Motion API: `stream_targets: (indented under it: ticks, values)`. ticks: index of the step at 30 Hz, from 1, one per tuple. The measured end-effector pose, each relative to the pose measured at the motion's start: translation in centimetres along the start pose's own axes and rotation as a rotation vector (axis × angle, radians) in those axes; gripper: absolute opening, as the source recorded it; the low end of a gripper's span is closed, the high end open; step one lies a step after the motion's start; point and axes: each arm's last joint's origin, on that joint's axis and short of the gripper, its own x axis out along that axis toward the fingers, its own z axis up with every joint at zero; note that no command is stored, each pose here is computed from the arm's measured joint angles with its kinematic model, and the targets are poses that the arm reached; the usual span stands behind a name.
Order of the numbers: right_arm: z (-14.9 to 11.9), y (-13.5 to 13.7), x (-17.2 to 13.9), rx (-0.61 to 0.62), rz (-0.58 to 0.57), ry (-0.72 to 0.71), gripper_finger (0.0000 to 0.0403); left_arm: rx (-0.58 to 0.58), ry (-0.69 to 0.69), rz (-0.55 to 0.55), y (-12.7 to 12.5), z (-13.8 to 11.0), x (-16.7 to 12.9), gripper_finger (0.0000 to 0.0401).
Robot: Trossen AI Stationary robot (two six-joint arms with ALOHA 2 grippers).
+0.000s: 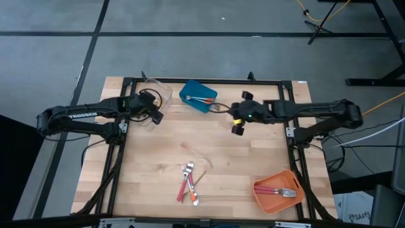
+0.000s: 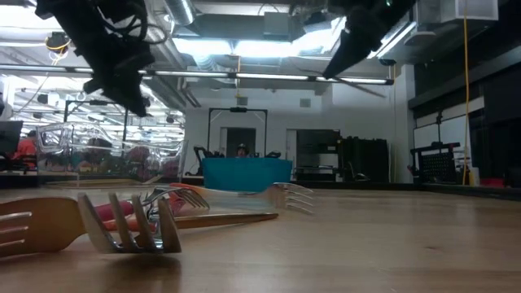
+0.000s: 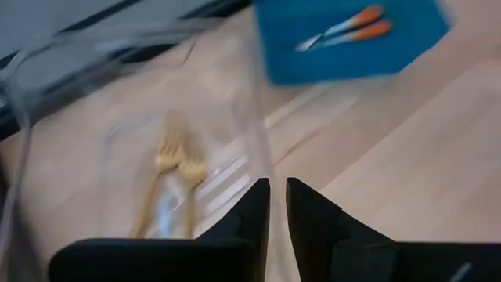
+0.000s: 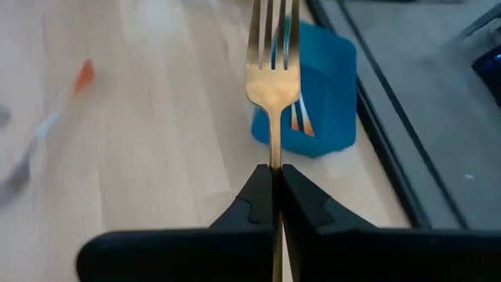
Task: Sort silverware by color (type)
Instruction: Put the gold fork into the transparent bin
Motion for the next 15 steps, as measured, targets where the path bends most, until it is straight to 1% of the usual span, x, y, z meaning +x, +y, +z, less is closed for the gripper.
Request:
stream_targets:
  ticks: [2, 4, 8, 10, 15]
  values:
    - [-0.8, 0.1, 0.3, 0.064, -0.012, -0.071, 0.0001, 0.012, -0.051, -0.044, -0.6, 0.4, -0.1, 0.0039]
    - [-1.5, 0.1, 0.8, 0.130, -0.058, -0.147, 0.0001, 0.017, -0.106, -0.092, -1.3, 0.8, -0.3, 0.0039]
    - [-2.0, 0.3, 2.0, 0.258, -0.125, -0.288, 0.0001, 0.007, -0.215, -0.199, -2.8, 1.6, -0.8, 0.0039]
    - [-1.8, 0.6, 2.6, 0.308, -0.123, -0.370, 0.0001, -0.004, -0.263, -0.248, -3.6, 2.0, -0.9, 0.0039]
    - [-1.0, 1.1, 3.8, 0.365, -0.078, -0.510, 0.0001, -0.013, -0.327, -0.336, -5.6, 2.3, -0.8, 0.0039]
